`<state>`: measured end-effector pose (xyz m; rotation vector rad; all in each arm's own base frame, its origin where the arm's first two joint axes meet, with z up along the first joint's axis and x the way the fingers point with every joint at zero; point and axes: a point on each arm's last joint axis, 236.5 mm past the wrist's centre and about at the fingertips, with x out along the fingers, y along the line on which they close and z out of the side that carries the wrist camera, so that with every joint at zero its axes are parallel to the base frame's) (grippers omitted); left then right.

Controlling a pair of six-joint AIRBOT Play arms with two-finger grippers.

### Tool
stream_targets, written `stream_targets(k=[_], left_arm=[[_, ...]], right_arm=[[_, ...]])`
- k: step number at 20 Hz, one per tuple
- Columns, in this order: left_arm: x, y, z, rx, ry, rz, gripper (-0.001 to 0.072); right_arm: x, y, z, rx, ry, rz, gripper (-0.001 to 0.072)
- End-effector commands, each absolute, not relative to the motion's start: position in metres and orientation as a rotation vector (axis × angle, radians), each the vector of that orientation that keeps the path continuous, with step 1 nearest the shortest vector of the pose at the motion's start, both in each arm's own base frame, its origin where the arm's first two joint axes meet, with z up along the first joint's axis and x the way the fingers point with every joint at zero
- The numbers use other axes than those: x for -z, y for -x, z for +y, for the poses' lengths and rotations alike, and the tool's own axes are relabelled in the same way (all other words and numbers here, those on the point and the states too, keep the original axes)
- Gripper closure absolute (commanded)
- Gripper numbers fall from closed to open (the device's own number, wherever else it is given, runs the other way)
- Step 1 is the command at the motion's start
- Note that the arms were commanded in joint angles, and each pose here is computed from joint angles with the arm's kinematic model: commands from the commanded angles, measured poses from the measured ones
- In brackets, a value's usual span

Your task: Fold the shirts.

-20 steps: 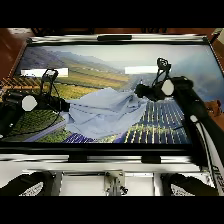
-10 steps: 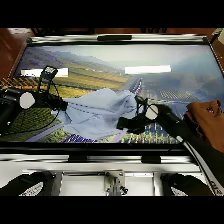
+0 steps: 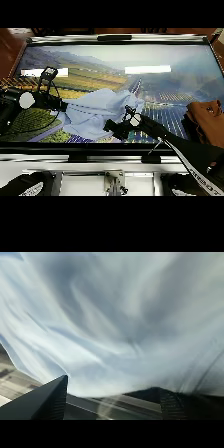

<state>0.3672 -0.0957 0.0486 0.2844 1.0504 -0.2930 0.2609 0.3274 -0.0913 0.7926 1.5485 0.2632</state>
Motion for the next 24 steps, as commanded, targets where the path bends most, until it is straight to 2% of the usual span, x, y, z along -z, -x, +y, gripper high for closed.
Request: stream_targets(k=[1,2,3,4,6,8,10,12,14,16,18,20,24], left_arm=[[-0.049,-0.367,-0.096,0.293,-0.284,1.051,0.0676],[-0.049,-0.367,-0.096,0.293,-0.284,1.051,0.0677],[-0.049,-0.367,-0.096,0.293,-0.285,1.051,0.0676],[-0.049,-0.367,-0.095,0.292,-0.287,1.05,0.0677],[-0.056,-0.371,-0.091,0.278,-0.308,1.031,0.0677],[-0.092,-0.374,-0.085,0.257,-0.324,0.985,0.0677],[-0.166,-0.372,-0.084,0.248,-0.31,0.868,0.0677],[-0.262,-0.353,-0.078,0.239,-0.293,0.688,0.0677],[-0.363,-0.313,-0.067,0.222,-0.246,0.455,0.0677],[-0.444,-0.261,-0.053,0.203,-0.16,0.232,0.0677],[-0.482,-0.215,-0.044,0.213,-0.109,0.105,0.0677],[-0.488,-0.189,-0.04,0.225,-0.099,0.074,0.0677],[-0.461,-0.188,-0.04,0.228,-0.112,0.19,0.0677]], right_arm=[[0.1,-0.268,0.332,-0.207,-0.867,1.54,0.0055],[0.101,-0.268,0.334,-0.199,-0.889,1.543,0.021],[0.098,-0.27,0.337,-0.195,-0.919,1.54,0.0528],[0.093,-0.275,0.339,-0.206,-0.941,1.532,0.0639],[0.063,-0.294,0.341,-0.358,-0.87,1.459,0.0644],[0.0,-0.33,0.325,-0.514,-0.792,1.284,0.0644],[-0.101,-0.364,0.291,-0.648,-0.67,1.013,0.0644],[-0.229,-0.376,0.242,-0.698,-0.602,0.677,0.0644],[-0.345,-0.35,0.193,-0.684,-0.541,0.365,0.0644],[-0.422,-0.299,0.164,-0.675,-0.483,0.148,0.0644],[-0.463,-0.251,0.152,-0.679,-0.473,0.028,0.0644],[-0.474,-0.223,0.143,-0.66,-0.494,-0.008,0.0644],[-0.447,-0.219,0.126,-0.55,-0.464,0.088,0.0644]])
